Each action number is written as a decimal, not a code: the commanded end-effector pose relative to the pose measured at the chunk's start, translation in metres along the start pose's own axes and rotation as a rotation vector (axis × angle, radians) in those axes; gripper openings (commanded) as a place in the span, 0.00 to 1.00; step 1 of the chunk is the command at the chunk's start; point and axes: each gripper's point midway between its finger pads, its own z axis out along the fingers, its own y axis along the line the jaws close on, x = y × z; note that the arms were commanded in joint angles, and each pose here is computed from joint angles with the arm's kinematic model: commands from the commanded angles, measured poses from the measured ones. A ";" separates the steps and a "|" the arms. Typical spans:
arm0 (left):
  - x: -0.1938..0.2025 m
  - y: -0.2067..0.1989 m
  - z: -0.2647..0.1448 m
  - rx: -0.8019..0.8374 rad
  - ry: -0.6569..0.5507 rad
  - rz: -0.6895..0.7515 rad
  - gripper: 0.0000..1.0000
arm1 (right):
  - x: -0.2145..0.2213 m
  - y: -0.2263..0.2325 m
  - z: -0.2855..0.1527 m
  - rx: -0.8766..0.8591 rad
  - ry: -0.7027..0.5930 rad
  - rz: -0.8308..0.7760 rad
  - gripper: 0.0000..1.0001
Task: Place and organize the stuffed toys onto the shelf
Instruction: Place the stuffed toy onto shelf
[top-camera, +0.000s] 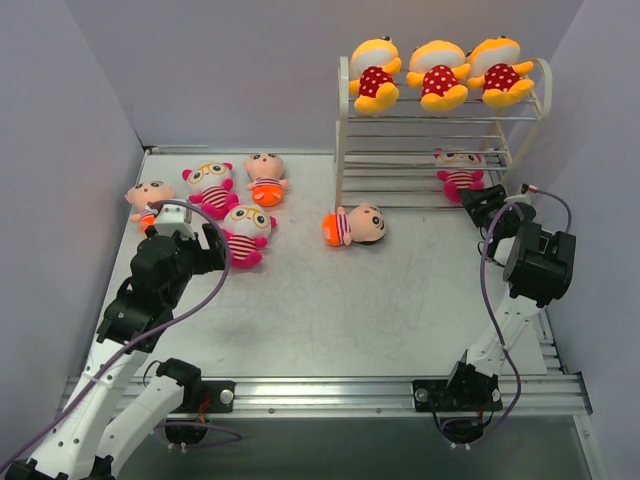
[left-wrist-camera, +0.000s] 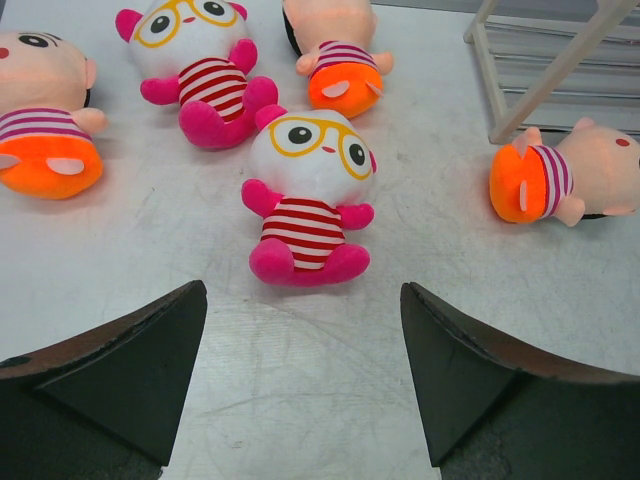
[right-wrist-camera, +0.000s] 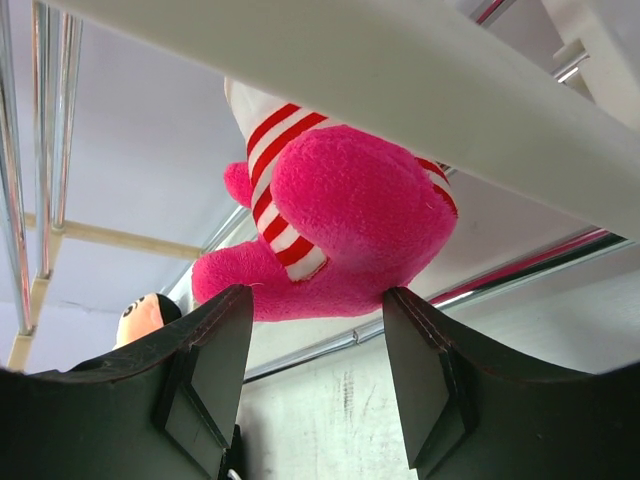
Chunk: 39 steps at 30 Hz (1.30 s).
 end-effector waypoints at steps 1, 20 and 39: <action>-0.003 -0.001 -0.002 0.008 -0.014 0.004 0.87 | -0.011 0.017 0.000 -0.034 -0.034 -0.062 0.54; -0.004 -0.002 -0.006 0.014 -0.025 0.001 0.87 | -0.018 0.028 -0.014 -0.004 -0.056 -0.094 0.61; -0.006 -0.009 -0.010 0.055 -0.039 -0.012 0.87 | -0.015 0.083 -0.097 0.346 -0.038 -0.296 0.91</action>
